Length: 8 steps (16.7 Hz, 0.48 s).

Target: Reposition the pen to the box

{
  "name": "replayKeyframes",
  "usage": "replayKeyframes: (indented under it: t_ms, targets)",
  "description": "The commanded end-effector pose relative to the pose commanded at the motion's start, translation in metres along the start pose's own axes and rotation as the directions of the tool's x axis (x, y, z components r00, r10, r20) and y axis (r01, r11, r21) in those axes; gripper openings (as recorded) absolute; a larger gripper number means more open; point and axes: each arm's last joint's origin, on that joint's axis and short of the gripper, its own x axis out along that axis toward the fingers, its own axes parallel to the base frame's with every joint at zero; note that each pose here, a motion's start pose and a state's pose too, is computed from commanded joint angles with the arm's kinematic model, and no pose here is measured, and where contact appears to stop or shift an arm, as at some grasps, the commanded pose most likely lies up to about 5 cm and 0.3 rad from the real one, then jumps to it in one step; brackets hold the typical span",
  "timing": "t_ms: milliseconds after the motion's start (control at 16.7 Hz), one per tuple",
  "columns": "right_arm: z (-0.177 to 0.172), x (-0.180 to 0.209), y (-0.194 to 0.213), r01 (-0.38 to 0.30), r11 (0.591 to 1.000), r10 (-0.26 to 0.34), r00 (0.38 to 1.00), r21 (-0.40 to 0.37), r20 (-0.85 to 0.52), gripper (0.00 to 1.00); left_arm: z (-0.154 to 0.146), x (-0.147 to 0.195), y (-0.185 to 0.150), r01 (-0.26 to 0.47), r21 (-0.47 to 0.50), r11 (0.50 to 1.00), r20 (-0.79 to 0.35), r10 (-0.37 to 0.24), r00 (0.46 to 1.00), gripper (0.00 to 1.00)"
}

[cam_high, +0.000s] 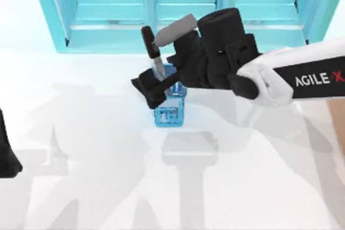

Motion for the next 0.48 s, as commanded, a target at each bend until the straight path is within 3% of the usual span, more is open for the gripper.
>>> replayKeyframes:
  t_ms: [300, 480]
  targets:
    - [0.0003, 0.0071, 0.0011, 0.000, 1.000, 0.000, 1.000, -0.001, 0.005, 1.00, 0.0000, 0.0000, 0.0000, 0.000, 0.000, 1.000, 0.000, 0.000, 1.000, 1.00]
    - [0.0003, 0.0071, 0.0011, 0.000, 1.000, 0.000, 1.000, -0.001, 0.005, 0.77, 0.0000, 0.0000, 0.0000, 0.000, 0.000, 1.000, 0.000, 0.000, 1.000, 1.00]
